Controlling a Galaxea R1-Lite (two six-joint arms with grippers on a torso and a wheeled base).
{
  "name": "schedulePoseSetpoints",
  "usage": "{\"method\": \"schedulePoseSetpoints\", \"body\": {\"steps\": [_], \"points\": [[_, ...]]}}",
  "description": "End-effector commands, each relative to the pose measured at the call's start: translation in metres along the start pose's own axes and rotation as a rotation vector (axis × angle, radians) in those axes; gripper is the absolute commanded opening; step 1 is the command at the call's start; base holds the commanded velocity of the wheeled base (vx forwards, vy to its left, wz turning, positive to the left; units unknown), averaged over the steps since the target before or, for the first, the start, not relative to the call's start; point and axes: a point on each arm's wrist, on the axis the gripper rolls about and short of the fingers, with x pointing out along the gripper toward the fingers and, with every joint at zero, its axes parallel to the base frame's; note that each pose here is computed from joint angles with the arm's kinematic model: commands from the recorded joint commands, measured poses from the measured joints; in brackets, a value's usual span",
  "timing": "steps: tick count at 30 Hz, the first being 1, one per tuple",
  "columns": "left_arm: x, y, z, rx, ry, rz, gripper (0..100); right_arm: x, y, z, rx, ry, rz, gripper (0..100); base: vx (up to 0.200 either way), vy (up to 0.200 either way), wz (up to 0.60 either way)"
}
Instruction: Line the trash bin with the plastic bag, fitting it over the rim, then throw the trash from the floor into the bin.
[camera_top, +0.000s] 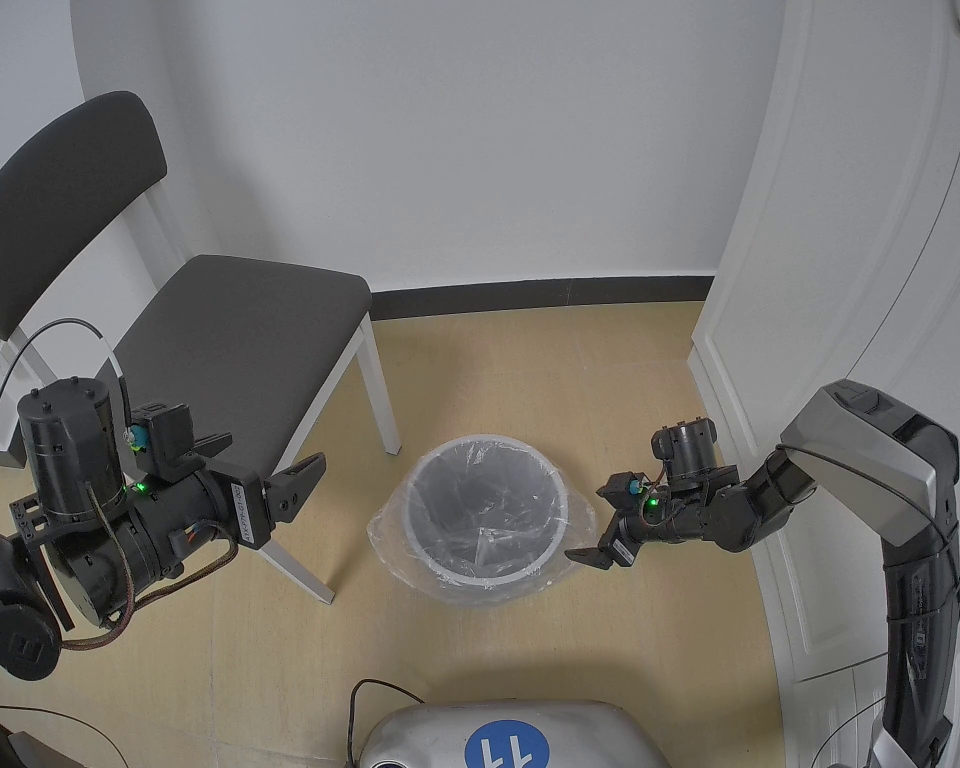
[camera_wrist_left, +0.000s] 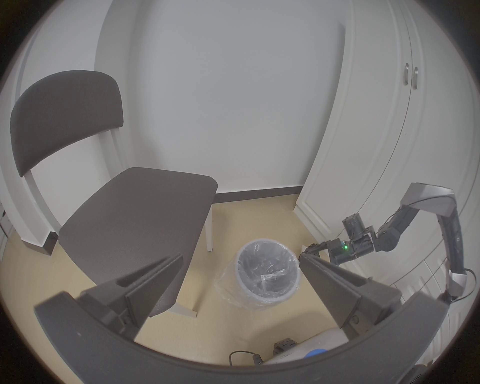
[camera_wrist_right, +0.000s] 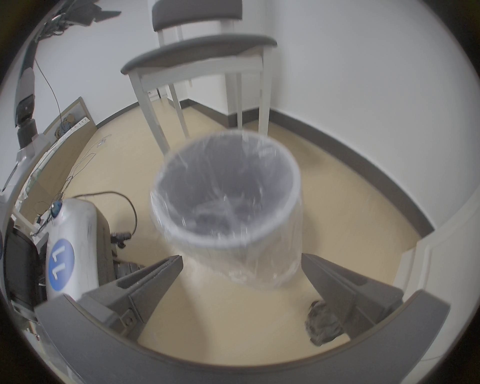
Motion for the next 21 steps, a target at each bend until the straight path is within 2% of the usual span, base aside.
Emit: {"method": "schedulePoseSetpoints", "body": {"steps": [1,5,8,11,13,21], "points": [[-0.002,0.0,0.001,0.0,-0.007,-0.003,100,-0.026,0.008,0.042,-0.047,-0.09,-0.035,100,0.0,0.0,0.0],[-0.004,0.0,0.003,0.0,-0.018,-0.004,100,-0.014,0.033,0.063,-0.074,-0.067,-0.087,100,0.0,0.0,0.0],[-0.004,0.001,0.004,-0.002,-0.021,0.001,100,0.007,0.053,0.06,-0.092,-0.054,-0.099,100,0.0,0.0,0.0],[-0.004,0.002,0.005,-0.004,-0.025,0.006,100,0.018,0.059,0.057,-0.1,-0.064,-0.121,100,0.0,0.0,0.0],[-0.004,0.002,0.006,-0.006,-0.031,0.009,100,0.038,0.065,0.053,-0.111,-0.092,-0.17,100,0.0,0.0,0.0],[-0.005,0.003,0.007,-0.007,-0.035,0.008,100,0.066,0.074,0.061,-0.083,-0.123,-0.212,100,0.0,0.0,0.0]]}}
